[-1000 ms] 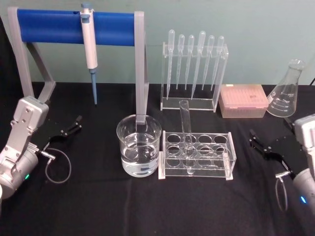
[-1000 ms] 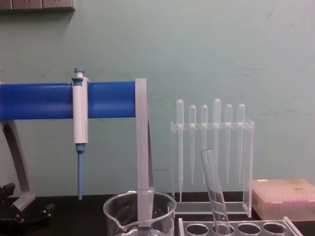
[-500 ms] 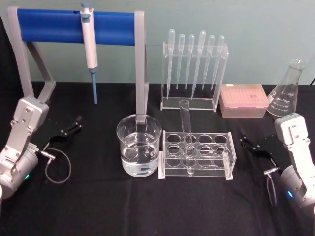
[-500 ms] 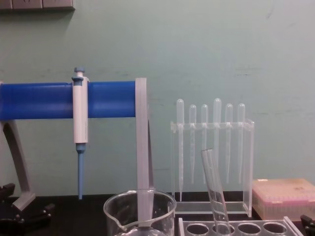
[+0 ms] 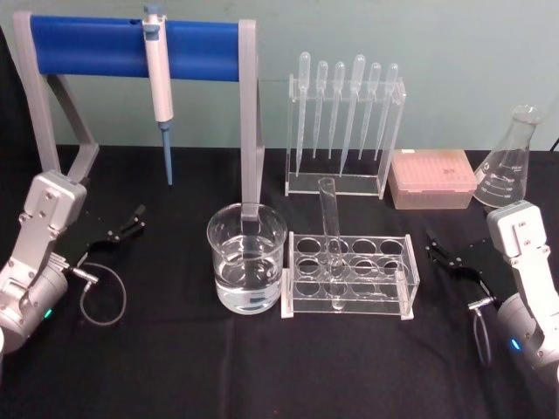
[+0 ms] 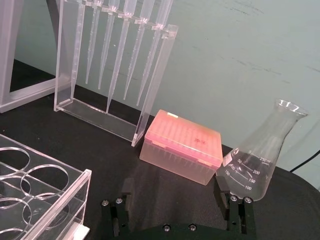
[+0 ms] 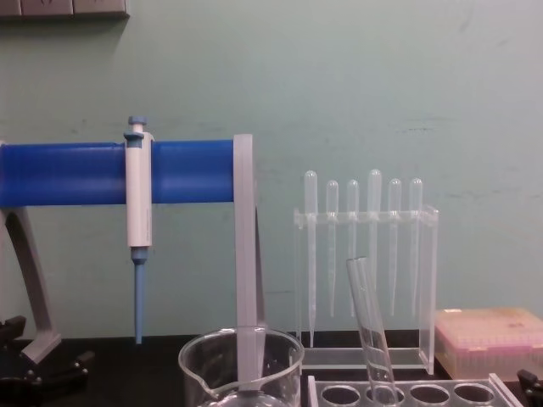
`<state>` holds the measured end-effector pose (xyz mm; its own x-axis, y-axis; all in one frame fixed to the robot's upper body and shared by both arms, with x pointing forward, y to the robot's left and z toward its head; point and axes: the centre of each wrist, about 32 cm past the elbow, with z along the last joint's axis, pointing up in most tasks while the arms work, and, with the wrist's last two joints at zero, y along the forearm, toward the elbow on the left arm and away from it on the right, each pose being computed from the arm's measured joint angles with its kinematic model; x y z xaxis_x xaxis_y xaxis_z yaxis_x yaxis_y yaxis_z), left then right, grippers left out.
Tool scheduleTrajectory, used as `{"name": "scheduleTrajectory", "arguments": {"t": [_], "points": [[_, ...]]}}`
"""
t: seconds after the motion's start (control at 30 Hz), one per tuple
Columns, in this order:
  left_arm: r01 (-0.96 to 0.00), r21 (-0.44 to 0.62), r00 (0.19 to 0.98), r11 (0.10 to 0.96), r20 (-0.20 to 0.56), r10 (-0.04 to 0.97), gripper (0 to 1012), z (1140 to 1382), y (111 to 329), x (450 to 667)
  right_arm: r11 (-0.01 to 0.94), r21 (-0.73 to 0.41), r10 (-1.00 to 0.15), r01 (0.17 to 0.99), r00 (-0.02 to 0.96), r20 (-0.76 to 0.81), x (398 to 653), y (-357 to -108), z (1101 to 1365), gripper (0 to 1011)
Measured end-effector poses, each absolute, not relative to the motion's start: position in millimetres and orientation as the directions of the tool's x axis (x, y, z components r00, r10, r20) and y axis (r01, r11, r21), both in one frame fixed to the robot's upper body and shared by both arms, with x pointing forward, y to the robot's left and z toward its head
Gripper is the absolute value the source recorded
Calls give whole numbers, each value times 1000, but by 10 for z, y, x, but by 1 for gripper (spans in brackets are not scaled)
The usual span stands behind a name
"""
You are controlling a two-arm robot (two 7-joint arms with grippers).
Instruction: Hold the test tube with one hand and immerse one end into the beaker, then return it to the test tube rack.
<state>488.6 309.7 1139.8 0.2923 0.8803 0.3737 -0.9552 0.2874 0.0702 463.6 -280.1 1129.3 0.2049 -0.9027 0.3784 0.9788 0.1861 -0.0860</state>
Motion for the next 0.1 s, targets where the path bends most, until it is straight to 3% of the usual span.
{"name": "scheduleTrajectory", "arguments": {"t": [0.1], "points": [[-955,70,292,287,374,880,1000,11398,3097,4886,186,-86,-903,979,205,378,4635,-2800,11294,1002]]}}
